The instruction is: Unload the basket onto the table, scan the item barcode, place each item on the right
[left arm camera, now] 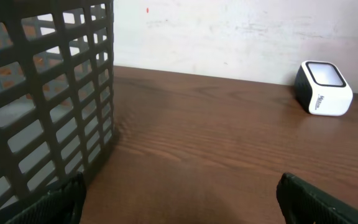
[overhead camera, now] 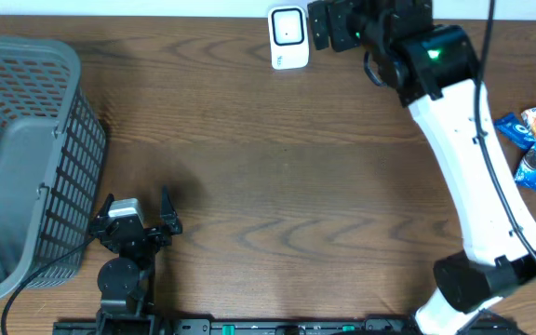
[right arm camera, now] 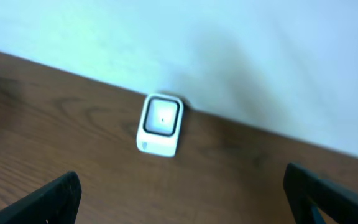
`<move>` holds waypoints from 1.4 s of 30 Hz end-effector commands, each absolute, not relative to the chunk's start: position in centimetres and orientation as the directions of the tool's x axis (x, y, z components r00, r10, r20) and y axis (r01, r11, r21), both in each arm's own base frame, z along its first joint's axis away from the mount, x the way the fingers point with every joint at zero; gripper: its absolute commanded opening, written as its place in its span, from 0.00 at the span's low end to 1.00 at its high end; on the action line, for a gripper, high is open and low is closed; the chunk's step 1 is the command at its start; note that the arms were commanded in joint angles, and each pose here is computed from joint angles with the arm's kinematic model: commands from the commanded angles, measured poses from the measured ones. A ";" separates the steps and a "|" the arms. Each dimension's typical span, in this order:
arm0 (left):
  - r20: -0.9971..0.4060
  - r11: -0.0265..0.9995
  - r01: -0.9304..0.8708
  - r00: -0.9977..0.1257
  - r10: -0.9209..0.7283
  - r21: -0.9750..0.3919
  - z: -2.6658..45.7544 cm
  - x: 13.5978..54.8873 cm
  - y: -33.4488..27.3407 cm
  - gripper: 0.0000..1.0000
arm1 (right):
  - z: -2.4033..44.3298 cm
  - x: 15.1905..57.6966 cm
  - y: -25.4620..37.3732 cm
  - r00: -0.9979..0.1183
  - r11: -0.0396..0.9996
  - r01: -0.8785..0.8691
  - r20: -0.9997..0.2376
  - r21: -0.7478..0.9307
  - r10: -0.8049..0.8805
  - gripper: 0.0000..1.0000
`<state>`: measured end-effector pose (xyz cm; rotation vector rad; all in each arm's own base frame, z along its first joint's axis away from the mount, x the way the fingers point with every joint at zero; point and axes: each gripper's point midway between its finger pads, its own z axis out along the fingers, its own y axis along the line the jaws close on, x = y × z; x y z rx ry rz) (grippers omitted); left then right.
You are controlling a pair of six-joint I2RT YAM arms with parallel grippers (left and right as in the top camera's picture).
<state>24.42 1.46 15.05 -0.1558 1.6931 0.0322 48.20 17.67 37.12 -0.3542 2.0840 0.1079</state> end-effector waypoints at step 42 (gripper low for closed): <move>-0.983 0.987 -0.148 -0.165 -0.083 -0.058 13.2 24.4 1.8 0.98 | 55.1 23.7 5.9 0.307 0.965 -0.206 -0.947 -0.161 -0.093 0.99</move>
